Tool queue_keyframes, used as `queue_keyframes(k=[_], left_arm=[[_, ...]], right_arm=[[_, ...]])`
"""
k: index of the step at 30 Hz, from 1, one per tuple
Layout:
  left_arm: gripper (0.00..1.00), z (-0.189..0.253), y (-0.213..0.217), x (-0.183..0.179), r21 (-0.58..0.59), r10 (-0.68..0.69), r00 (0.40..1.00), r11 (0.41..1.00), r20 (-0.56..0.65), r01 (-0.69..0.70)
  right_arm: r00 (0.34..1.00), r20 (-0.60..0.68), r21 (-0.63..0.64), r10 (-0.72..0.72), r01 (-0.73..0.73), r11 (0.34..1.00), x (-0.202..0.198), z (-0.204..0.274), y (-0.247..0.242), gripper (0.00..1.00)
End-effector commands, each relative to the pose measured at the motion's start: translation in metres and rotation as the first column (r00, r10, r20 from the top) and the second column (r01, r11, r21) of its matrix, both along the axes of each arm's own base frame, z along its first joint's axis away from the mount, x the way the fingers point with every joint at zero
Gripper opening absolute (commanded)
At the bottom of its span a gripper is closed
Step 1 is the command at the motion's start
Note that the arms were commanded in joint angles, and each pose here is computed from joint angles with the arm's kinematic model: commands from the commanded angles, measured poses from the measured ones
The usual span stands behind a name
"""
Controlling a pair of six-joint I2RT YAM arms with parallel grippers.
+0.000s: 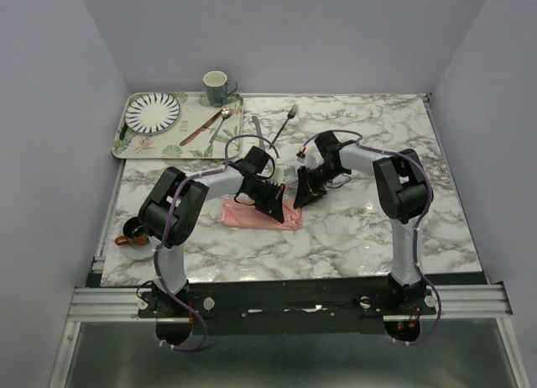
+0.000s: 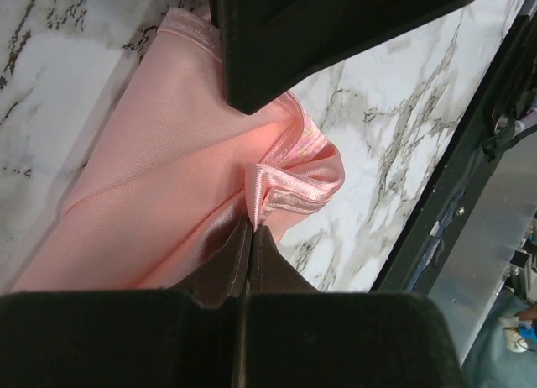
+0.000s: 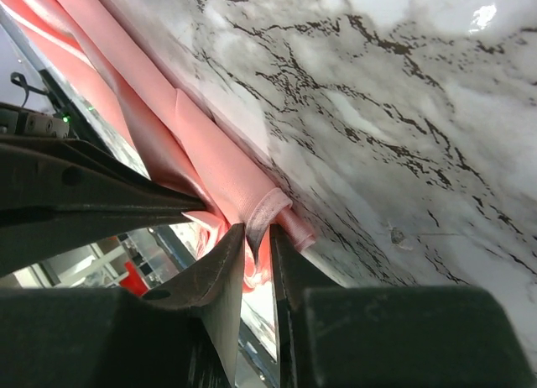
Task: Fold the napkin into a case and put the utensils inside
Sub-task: Stuff the top corner of the smaller-rectangle-folded napkin into the folded napkin.
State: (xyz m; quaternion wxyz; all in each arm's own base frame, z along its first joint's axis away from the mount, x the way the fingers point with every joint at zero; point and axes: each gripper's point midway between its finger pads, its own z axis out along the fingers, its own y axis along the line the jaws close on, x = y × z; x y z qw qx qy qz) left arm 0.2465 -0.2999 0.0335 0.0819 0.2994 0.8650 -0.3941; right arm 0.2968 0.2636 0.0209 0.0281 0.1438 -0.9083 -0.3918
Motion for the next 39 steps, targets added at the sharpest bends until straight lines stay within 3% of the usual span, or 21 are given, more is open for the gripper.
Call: queue_keyframes(k=[1, 6, 12, 22, 29, 39], left_arm=[[0.0, -0.007, 0.009, -0.002, 0.041, 0.034, 0.997, 0.999, -0.071, -0.031], [0.0, 0.004, 0.003, 0.01, 0.032, 0.045, 0.998, 0.999, -0.042, -0.044], [0.0, -0.01, 0.004, 0.011, 0.075, 0.054, 0.994, 0.996, -0.097, -0.047], [0.0, -0.02, 0.009, 0.012, 0.082, 0.075, 0.986, 0.995, -0.149, -0.064], [0.0, -0.025, 0.014, 0.013, 0.082, 0.099, 0.976, 0.993, -0.193, -0.085], [0.0, -0.033, 0.018, 0.012, 0.072, 0.12, 0.964, 0.992, -0.236, -0.106]], right_arm=[[0.992, 0.108, -0.069, 0.06, -0.053, 0.996, 0.004, -0.007, -0.004, 0.26], [0.989, 0.125, -0.08, 0.077, -0.067, 0.994, 0.001, -0.008, -0.003, 0.24], [0.983, 0.167, -0.08, 0.078, -0.065, 0.995, 0.006, 0.004, -0.003, 0.24], [0.939, 0.333, -0.075, 0.085, -0.064, 0.995, 0.012, 0.049, -0.009, 0.26], [0.896, 0.43, -0.033, 0.11, -0.106, 0.994, 0.007, 0.053, 0.001, 0.21], [0.842, 0.511, -0.075, 0.174, -0.158, 0.985, 0.007, 0.033, 0.012, 0.11]])
